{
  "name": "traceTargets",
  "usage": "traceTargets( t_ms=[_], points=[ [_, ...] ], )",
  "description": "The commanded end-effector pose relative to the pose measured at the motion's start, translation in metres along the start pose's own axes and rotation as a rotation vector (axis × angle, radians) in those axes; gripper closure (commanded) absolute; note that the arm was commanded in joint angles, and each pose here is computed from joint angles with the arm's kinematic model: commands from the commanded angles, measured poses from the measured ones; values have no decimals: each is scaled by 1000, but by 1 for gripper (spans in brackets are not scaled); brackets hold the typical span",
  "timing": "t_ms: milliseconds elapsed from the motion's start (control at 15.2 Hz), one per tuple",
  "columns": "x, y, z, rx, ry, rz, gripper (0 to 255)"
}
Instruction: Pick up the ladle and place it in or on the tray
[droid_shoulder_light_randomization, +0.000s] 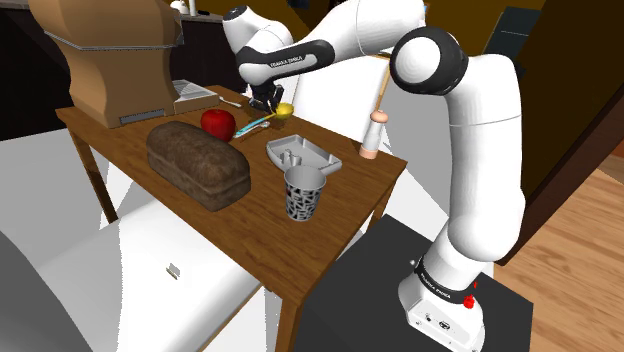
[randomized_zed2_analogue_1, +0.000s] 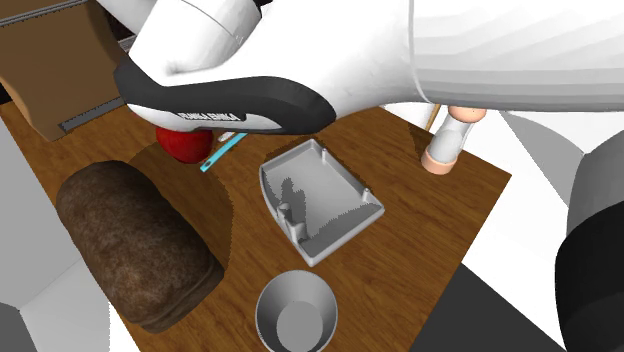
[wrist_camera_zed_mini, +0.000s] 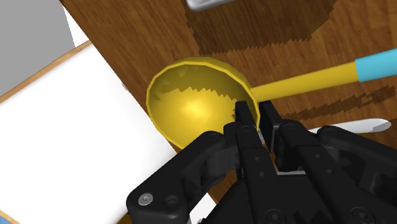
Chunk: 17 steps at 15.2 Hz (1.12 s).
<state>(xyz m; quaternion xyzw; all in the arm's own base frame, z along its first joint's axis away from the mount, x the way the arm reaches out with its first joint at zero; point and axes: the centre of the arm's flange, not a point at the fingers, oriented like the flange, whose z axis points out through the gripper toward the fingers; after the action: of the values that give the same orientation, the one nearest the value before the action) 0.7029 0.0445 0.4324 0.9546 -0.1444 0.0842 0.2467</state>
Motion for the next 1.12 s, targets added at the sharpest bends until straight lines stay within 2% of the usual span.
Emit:
traceTargets(
  t_ms=[0, 792, 1056],
  points=[
    [2, 5, -9, 0, 0, 0, 255],
    [16, 32, -61, 0, 0, 0, 255],
    [-29, 58, -71, 0, 0, 0, 255]
  ],
)
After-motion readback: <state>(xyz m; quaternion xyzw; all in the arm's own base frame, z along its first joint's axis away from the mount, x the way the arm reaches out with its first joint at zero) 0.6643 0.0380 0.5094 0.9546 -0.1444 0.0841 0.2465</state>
